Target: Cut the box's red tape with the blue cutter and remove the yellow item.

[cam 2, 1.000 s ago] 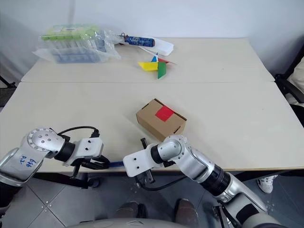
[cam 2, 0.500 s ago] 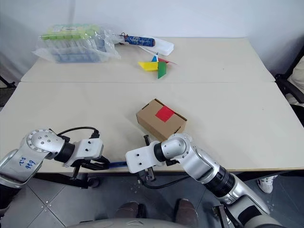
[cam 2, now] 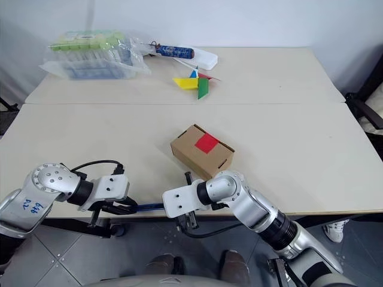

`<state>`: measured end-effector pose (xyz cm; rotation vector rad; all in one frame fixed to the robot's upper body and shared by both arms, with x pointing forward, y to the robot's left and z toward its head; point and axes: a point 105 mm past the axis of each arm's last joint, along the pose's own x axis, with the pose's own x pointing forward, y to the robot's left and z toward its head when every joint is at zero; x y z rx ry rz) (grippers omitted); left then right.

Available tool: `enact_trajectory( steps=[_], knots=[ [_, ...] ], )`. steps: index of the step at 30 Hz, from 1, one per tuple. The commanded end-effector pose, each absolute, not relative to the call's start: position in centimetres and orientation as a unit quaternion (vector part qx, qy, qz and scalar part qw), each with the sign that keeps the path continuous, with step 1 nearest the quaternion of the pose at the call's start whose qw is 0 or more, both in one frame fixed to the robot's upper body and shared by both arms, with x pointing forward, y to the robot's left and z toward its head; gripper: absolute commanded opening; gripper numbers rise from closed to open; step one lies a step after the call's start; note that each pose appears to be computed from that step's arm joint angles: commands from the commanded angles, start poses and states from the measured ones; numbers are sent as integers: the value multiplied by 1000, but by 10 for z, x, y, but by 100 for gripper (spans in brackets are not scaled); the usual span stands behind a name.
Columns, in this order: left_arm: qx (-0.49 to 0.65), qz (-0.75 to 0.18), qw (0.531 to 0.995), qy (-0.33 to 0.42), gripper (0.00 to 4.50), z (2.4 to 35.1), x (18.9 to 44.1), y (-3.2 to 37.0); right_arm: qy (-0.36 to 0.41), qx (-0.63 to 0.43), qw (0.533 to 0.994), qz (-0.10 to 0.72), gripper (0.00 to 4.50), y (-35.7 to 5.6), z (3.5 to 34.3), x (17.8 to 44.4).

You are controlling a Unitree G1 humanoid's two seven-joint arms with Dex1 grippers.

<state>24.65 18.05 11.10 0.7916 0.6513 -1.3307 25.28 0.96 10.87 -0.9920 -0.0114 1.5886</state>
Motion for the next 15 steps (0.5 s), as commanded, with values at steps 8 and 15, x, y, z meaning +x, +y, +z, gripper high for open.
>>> enact_trajectory(
  steps=[8, 15],
  knots=[
    [336, -608, 649, 310, 40, 98, 237, 177, 5, -425, 596, 681, 4, 18, 97, 261],
    [335, -606, 651, 309, 40, 98, 239, 177, -7, -412, 585, 698, 4, 37, 97, 255]
  ],
)
